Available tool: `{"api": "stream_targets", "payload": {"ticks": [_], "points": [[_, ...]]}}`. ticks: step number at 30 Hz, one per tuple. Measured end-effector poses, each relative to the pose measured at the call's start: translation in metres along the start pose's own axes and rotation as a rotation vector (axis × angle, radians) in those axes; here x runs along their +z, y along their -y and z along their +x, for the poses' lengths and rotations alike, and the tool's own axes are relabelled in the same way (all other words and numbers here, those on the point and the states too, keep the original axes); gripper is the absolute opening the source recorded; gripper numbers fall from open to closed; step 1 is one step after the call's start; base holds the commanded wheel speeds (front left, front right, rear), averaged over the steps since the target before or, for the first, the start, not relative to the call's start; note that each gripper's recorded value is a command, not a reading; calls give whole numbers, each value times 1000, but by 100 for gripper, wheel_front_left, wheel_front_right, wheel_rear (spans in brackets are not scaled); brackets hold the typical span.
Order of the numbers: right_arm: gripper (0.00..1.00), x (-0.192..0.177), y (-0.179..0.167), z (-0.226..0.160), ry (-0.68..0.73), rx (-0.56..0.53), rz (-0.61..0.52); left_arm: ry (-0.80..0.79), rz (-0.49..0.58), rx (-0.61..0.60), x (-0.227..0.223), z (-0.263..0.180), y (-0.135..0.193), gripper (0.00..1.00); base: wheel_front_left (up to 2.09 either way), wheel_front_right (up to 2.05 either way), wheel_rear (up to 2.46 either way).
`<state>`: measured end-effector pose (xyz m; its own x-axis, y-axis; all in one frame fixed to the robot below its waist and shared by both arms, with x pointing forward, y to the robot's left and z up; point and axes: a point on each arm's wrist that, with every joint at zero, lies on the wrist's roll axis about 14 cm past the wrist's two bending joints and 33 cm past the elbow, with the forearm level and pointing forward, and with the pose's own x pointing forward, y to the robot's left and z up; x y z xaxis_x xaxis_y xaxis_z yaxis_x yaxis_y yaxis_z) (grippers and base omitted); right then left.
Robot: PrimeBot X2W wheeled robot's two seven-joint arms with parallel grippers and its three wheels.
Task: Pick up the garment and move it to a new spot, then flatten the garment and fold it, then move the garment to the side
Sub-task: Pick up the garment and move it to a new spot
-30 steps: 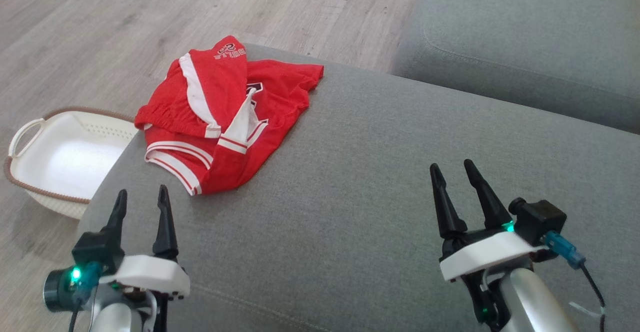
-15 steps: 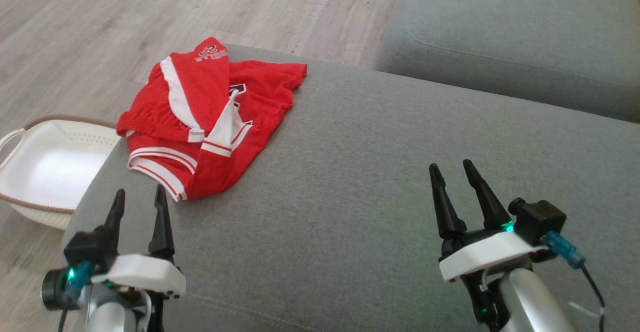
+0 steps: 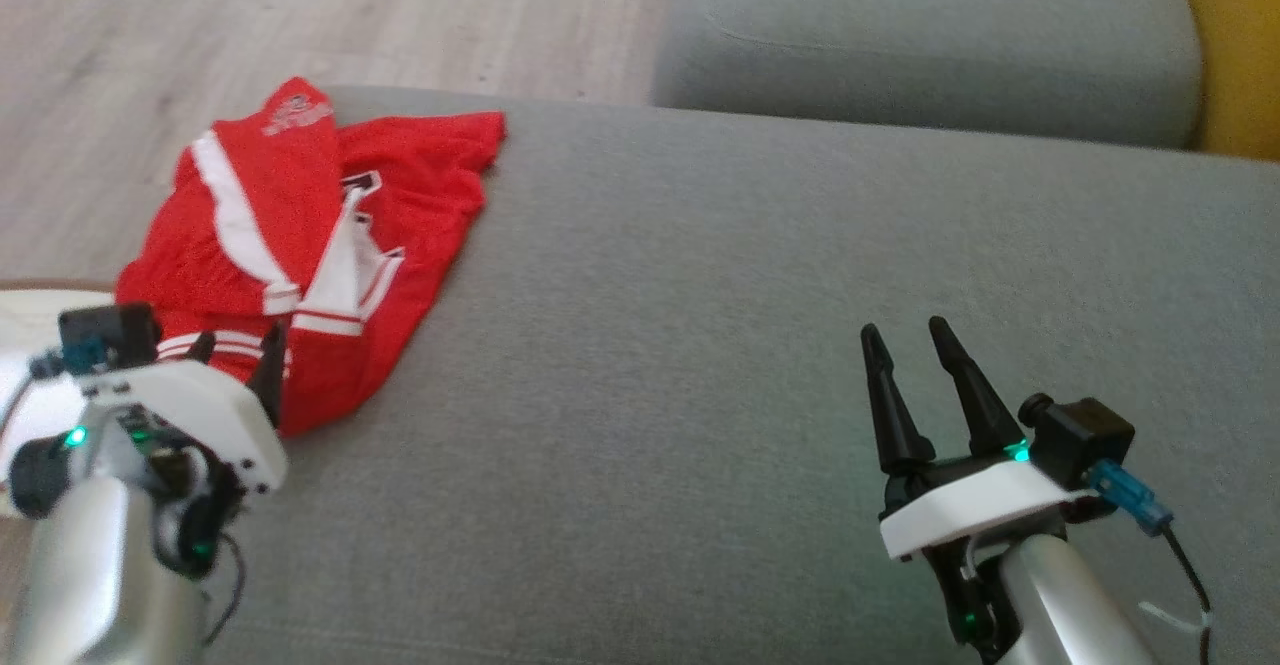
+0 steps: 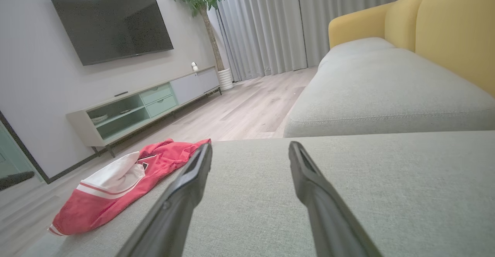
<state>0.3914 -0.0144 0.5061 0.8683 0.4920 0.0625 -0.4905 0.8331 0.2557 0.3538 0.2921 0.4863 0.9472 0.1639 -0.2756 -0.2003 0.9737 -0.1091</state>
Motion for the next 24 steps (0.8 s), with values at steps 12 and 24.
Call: {"api": "stream_targets", "payload": {"ticks": [12,24], "points": [[100,-1,63,-8,8,-167,20,-563,43,-116,-79,46,21,100,0,0,0],[100,-6,86,-15,-8,-229,20,-759,137,-151,-112,51,20,0,0,0,0]]}}
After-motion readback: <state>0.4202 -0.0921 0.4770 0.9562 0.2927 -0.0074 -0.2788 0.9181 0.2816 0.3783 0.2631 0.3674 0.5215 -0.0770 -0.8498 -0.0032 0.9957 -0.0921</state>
